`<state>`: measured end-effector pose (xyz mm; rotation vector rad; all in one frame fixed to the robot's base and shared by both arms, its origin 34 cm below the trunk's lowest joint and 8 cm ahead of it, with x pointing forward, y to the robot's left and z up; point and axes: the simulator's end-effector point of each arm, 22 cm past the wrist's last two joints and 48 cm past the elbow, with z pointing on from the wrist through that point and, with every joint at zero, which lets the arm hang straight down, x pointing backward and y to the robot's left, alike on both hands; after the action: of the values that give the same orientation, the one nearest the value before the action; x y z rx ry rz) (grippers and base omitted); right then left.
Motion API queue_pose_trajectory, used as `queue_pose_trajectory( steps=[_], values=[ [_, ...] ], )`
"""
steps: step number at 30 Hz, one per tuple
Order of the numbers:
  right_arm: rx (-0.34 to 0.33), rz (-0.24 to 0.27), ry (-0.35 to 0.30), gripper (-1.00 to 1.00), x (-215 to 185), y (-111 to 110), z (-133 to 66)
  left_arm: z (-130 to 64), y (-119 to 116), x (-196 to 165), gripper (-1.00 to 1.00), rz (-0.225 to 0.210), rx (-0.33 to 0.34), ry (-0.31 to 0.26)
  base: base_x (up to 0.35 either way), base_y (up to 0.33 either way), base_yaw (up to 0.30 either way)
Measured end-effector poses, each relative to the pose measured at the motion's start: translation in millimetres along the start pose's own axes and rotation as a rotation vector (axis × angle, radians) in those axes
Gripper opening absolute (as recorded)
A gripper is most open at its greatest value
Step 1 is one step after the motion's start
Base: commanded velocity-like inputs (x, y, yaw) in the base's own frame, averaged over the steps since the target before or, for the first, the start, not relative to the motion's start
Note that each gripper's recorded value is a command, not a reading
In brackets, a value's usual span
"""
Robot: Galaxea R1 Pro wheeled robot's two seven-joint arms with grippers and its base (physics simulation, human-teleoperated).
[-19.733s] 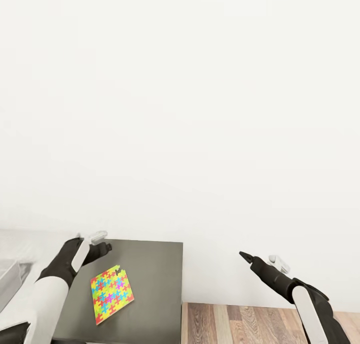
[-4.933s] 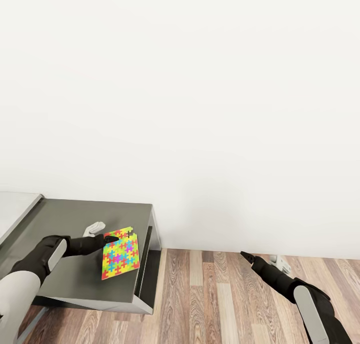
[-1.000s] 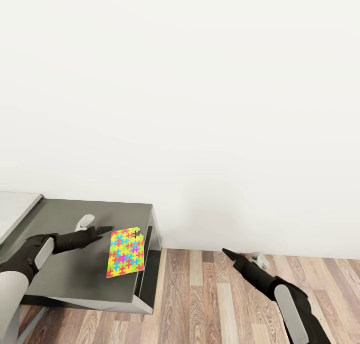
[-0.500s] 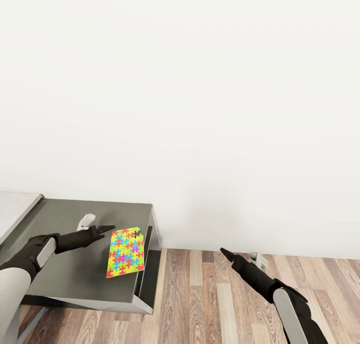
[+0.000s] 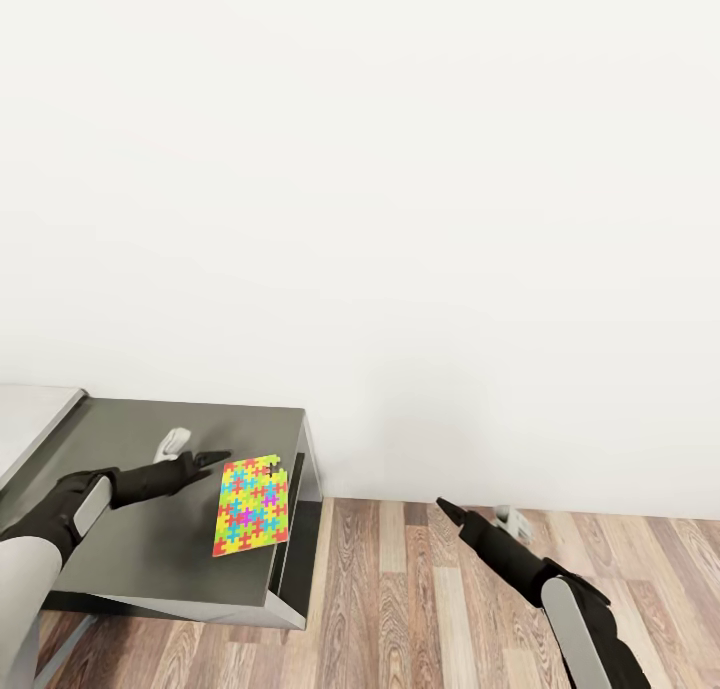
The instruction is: Put all the toys in the child's room - the three board games (two on the bed and one on the table), the two jigsaw puzzles on the table, and the tennis ball on the table - inside the toy box on the table in the child's room.
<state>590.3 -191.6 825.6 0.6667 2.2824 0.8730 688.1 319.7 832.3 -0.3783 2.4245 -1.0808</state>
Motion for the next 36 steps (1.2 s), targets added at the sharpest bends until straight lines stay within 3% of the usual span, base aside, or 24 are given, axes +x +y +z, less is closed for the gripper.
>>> queue_pose_trajectory(
  steps=[7, 20, 36],
  values=[
    [-0.049, -0.05, 0.063, 1.0, 22.9, 28.5, 13.0, -4.0, -34.9, 1.8, 1.0, 0.004, 0.161, 0.01, 0.0, 0.0, 0.0],
    [-0.101, -0.103, 0.152, 1.0, 48.9, 59.8, 33.6, -14.3, -60.3, 1.4, 1.0, 0.008, 0.289, 0.011, 0.0, 0.0, 0.0],
    [-0.103, -0.101, 0.236, 1.0, 61.4, 61.9, 58.0, -35.8, -89.2, -1.3, 1.0, 0.018, 0.447, 0.01, 0.0, 0.0, 0.0]
  ],
)
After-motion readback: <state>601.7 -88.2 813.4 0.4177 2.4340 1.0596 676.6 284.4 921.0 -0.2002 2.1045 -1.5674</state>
